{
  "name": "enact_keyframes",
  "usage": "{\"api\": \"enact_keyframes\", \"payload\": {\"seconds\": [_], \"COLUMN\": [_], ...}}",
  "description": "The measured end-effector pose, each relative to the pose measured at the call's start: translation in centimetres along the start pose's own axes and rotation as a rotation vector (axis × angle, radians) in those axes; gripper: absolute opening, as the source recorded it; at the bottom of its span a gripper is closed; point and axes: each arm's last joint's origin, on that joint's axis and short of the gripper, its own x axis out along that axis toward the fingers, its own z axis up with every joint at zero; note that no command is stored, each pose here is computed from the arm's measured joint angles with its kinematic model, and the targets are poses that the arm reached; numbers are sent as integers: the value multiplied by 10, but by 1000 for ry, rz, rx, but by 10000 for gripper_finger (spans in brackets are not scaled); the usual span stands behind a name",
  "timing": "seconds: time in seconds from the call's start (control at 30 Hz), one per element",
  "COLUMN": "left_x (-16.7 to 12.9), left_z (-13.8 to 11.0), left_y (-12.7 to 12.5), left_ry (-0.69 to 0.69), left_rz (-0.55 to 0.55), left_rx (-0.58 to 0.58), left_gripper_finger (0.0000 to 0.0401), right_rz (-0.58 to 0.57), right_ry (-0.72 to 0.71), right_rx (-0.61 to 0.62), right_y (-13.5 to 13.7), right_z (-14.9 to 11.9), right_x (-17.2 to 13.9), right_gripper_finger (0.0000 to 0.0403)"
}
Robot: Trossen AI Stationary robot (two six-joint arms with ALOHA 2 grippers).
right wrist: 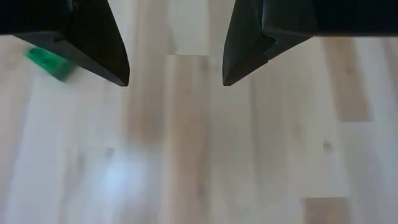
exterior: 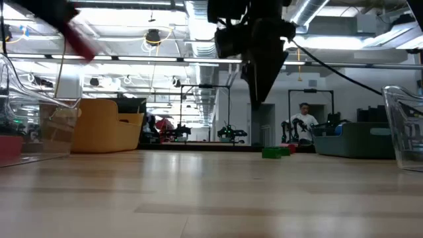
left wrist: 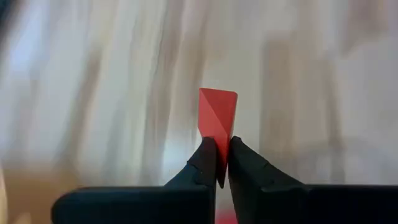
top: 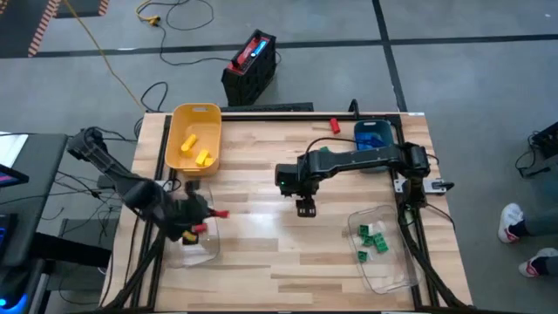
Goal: Sort blocks
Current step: Put the red wooden block into the left transparent bin, then put the green game piece into the right transparent bin
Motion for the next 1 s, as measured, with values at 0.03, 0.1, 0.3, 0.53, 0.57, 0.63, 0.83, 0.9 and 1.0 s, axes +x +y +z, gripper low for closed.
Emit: {"api": "enact_keyframes", "payload": {"seconds": [0.03, 0.1, 0.3, 0.53, 0.57, 0.63, 0.83, 0.9, 1.0], "left_x": [2, 6, 31, 47, 49, 47, 40, 35, 24], "left_z": [-8, -23, -59, -78, -79, -77, -76, -75, -70], "left_y": [0, -3, -15, -19, -20, -19, -20, -22, -23], "left_ry": [89, 264, 579, 694, 705, 683, 627, 556, 453], "left_rz": [14, 42, 109, 196, 195, 190, 194, 214, 256], "left_rx": [-62, -172, -298, -329, -327, -323, -335, -305, -267], "left_gripper_finger": [12, 12, 14, 63, 70, 84, 115, 121, 126], "right_rz": [-18, -47, -152, -174, -177, -184, -186, -187, -190], "right_ry": [1, 4, -31, -72, -66, -58, -32, -46, -93], "right_rx": [3, 11, 51, 101, 99, 92, 157, 185, 195], "right_y": [-2, -7, -28, -55, -60, -71, -96, -96, -92], "right_z": [-1, -3, -8, -21, -24, -31, -55, -58, -55], "right_x": [0, 1, -16, -46, -49, -51, -37, -28, -18], "right_gripper_finger": [269, 269, 269, 269, 269, 269, 269, 269, 269]}}
